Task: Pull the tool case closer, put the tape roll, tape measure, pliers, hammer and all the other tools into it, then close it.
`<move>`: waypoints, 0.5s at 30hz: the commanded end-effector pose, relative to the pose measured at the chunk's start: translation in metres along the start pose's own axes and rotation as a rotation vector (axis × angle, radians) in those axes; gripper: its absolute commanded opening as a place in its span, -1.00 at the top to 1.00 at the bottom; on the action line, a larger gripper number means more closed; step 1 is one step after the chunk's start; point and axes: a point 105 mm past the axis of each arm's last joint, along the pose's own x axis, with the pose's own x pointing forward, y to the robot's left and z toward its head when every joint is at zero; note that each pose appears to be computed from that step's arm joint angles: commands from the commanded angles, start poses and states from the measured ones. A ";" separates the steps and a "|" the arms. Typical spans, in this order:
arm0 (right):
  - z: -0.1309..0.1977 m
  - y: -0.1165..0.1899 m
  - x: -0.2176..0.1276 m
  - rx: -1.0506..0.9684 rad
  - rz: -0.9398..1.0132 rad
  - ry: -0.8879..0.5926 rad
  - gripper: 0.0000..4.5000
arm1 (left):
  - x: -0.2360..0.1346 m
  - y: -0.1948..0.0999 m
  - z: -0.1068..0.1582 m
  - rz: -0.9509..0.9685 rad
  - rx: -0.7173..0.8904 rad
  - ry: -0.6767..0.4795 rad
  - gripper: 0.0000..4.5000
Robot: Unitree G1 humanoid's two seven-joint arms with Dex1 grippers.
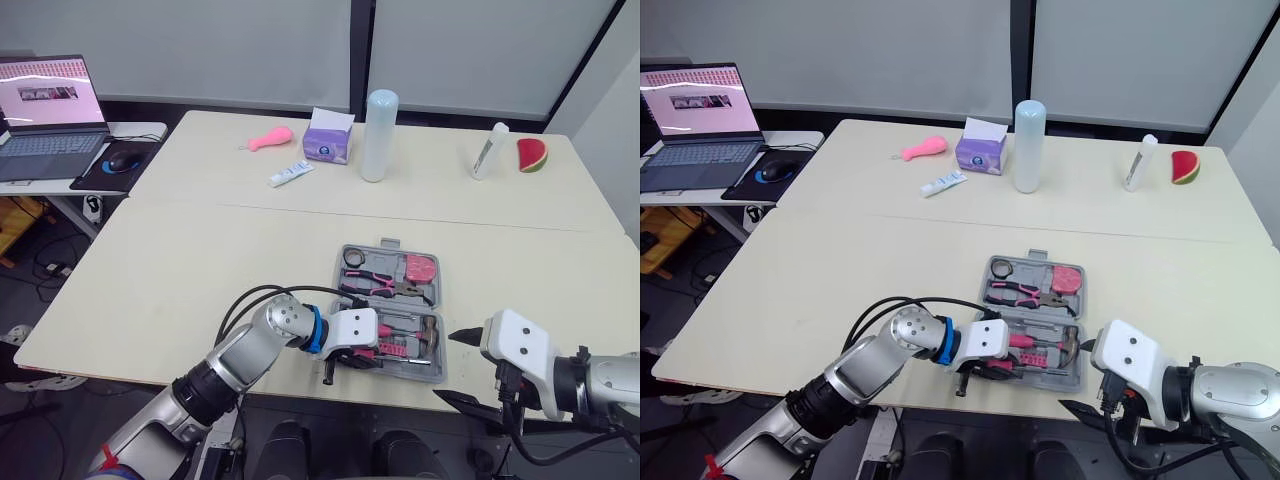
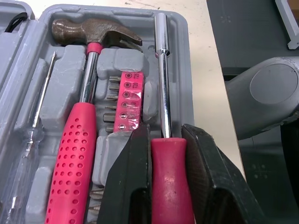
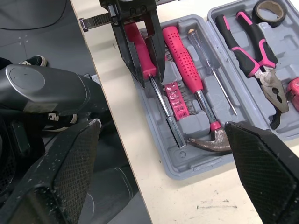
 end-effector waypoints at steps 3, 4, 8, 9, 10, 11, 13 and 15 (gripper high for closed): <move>0.004 0.005 0.000 -0.037 0.001 -0.007 -1.00 | 0.005 -0.004 0.006 -0.020 0.041 -0.002 0.73; 0.004 0.005 0.000 -0.037 0.001 -0.008 -1.00 | 0.005 -0.003 0.006 -0.018 0.043 0.000 0.73; 0.004 0.005 0.000 -0.037 0.000 -0.009 -1.00 | 0.007 -0.001 0.006 -0.007 0.050 0.002 0.73; 0.004 0.005 0.000 -0.036 -0.001 -0.009 -1.00 | 0.007 0.000 0.007 -0.005 0.049 0.002 0.73; 0.004 0.005 0.000 -0.036 -0.001 -0.008 -1.00 | 0.008 0.001 0.007 0.001 0.053 -0.001 0.73; 0.004 0.005 0.000 -0.035 -0.002 -0.008 -1.00 | 0.008 0.002 0.008 0.005 0.055 -0.003 0.73; 0.003 0.005 0.000 -0.033 -0.001 -0.007 -1.00 | 0.008 0.003 0.010 0.012 0.066 -0.006 0.73; 0.003 0.005 0.000 -0.032 -0.002 -0.006 -1.00 | 0.009 0.005 0.010 0.015 0.072 -0.007 0.73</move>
